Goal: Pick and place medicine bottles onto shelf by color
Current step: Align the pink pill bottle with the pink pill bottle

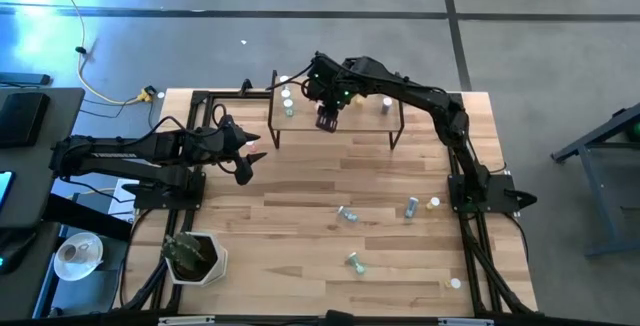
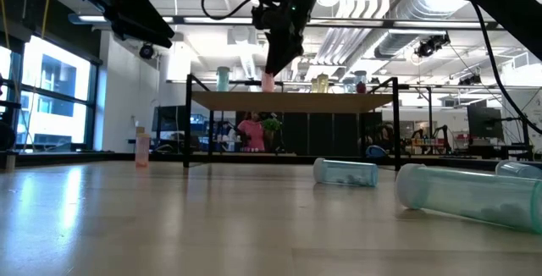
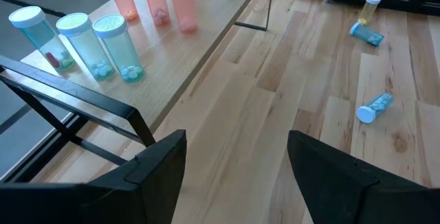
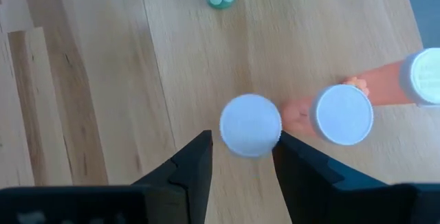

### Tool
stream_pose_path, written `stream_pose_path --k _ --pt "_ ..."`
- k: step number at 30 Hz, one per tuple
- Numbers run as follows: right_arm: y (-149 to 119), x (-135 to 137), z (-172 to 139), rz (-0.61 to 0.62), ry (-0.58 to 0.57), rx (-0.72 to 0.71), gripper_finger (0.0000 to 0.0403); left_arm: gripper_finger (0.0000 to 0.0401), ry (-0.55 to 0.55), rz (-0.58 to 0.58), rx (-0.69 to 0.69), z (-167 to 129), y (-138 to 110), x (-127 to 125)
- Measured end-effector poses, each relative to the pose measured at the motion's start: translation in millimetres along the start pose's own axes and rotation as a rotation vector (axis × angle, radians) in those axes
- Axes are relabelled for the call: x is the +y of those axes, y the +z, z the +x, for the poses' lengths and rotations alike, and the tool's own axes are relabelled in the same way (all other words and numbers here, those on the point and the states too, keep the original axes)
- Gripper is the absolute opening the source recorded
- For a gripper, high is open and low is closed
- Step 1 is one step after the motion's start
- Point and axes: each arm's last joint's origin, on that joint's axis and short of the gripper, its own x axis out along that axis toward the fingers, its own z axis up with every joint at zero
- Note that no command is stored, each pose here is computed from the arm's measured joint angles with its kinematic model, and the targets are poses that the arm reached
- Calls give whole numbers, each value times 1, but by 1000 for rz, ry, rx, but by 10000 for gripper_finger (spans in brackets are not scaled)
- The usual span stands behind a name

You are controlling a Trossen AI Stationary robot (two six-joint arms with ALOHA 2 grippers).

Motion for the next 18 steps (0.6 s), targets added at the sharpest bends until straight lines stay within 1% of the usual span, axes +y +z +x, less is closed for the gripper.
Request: stream_pose_path --k 3,5,11,18 --pt "0 -1 0 0 -48 9 142 241 0 0 0 0 0 0" --pt "0 -2 0 0 -60 11 142 241 0 0 0 0 0 0" --pt "-2 -1 0 -6 -28 26 142 241 0 0 0 0 0 0" --pt "-4 0 -1 3 -24 45 142 241 0 0 0 0 0 0"
